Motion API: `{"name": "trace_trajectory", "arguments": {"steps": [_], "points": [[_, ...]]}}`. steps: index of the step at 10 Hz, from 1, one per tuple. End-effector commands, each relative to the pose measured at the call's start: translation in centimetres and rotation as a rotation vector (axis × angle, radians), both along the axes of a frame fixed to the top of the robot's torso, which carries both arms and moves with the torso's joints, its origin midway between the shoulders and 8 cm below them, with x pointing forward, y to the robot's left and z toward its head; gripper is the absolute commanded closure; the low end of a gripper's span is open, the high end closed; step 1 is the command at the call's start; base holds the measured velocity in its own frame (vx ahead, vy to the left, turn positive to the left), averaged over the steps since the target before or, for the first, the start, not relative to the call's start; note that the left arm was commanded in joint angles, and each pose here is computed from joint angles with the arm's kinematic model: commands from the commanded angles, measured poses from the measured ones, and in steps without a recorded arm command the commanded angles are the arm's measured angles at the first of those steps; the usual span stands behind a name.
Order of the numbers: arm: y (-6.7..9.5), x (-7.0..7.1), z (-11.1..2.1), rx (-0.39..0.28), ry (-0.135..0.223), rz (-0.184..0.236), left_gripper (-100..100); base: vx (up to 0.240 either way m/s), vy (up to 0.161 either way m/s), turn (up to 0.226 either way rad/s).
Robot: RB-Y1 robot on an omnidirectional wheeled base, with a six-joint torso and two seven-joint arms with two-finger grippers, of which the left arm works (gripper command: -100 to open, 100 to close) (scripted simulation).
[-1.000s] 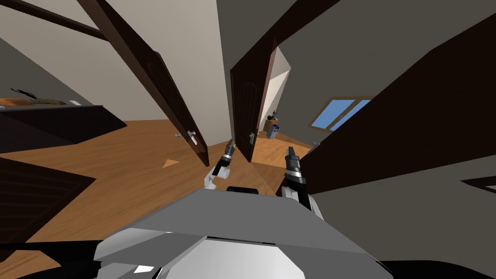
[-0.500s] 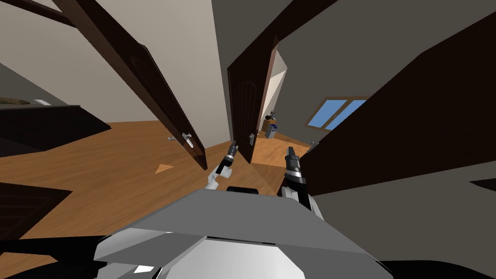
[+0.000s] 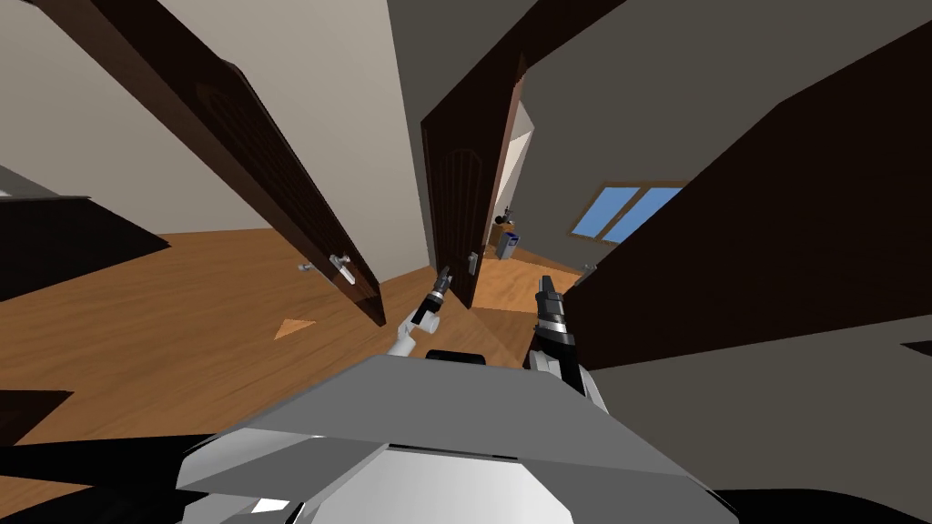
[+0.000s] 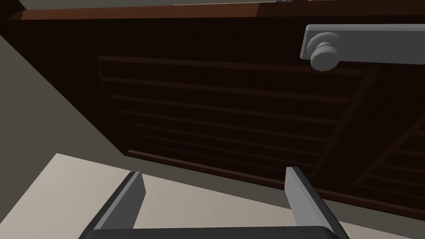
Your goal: Push the door open
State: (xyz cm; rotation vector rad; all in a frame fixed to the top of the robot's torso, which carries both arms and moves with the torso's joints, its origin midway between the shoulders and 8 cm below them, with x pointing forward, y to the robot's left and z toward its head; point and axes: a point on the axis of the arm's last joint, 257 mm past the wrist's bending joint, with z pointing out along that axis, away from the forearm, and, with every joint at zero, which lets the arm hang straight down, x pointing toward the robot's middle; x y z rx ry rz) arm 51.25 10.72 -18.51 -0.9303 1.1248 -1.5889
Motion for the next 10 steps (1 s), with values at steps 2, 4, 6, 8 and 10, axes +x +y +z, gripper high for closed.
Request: {"name": "trace_trajectory", "arguments": {"steps": [2, 4, 6, 8, 10], "points": [[-1.9, 0.9, -1.5, 0.016, 0.035, -0.032, -100, 0.077, 0.092, -0.104], [-2.9, 1.3, -2.4, 0.026, 0.053, -0.050, -100, 0.093, 0.124, -0.108], [-4.4, 1.7, -3.7, 0.041, 0.080, -0.075, -100, 0.108, 0.104, -0.121], [-5.3, 2.0, -4.5, 0.051, 0.097, -0.091, -100, 0.102, 0.111, -0.092], [-6.3, 2.2, -5.3, 0.062, 0.114, -0.106, -100, 0.057, 0.080, -0.083]]}}
